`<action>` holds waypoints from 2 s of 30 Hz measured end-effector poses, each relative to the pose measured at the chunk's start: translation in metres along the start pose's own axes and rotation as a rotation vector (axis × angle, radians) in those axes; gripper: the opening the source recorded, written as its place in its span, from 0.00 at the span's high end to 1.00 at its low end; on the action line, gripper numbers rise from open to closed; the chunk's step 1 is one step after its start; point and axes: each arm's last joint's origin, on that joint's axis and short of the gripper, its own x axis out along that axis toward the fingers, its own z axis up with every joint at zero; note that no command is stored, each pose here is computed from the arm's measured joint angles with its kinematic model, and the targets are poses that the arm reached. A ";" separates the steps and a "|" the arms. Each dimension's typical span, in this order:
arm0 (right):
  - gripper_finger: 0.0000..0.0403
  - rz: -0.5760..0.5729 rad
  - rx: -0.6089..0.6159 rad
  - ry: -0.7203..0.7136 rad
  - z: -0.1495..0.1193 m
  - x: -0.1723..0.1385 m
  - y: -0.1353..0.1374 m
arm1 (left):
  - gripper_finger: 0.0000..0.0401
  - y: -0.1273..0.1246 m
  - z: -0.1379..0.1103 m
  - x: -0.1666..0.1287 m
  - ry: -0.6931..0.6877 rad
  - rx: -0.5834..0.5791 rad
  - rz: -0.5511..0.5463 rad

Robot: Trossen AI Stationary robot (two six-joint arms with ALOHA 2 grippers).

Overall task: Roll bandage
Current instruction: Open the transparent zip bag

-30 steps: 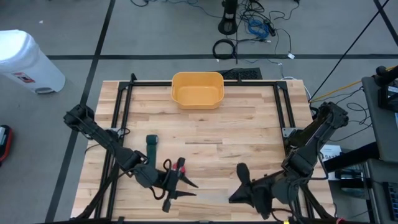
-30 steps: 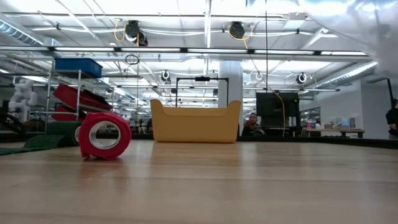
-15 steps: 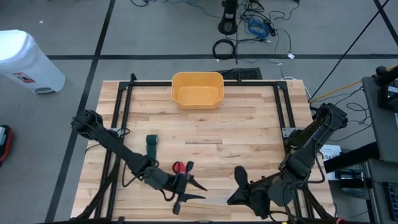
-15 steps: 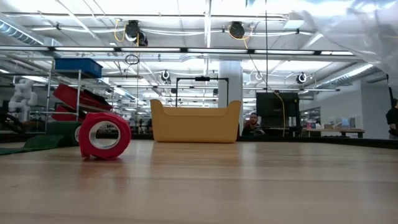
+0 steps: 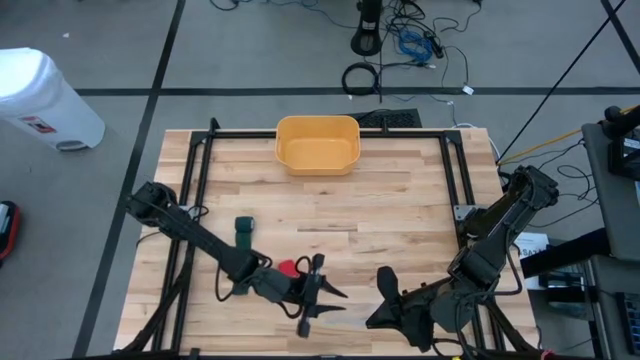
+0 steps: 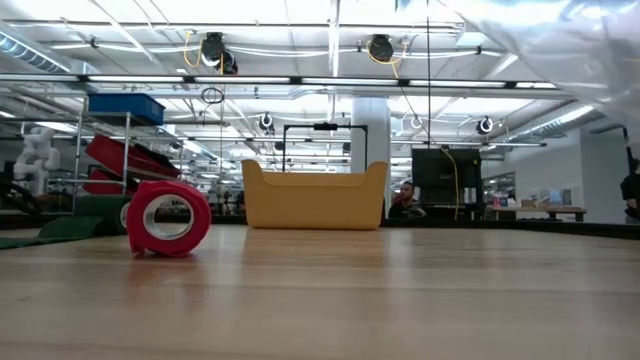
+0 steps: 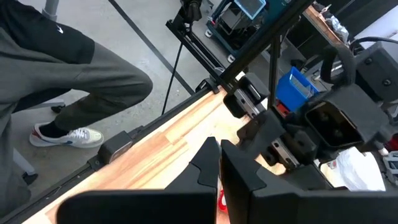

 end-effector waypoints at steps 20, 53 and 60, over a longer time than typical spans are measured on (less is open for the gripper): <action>1.00 0.002 0.007 0.004 0.000 0.000 0.000 | 0.69 -0.006 0.000 -0.001 0.000 0.001 -0.057; 1.00 -0.017 0.015 0.022 -0.002 0.000 0.000 | 0.69 -0.015 0.014 -0.002 -0.009 0.002 -0.001; 1.00 -0.017 0.017 0.022 -0.002 0.000 0.000 | 0.69 -0.021 0.014 -0.004 -0.011 0.001 -0.042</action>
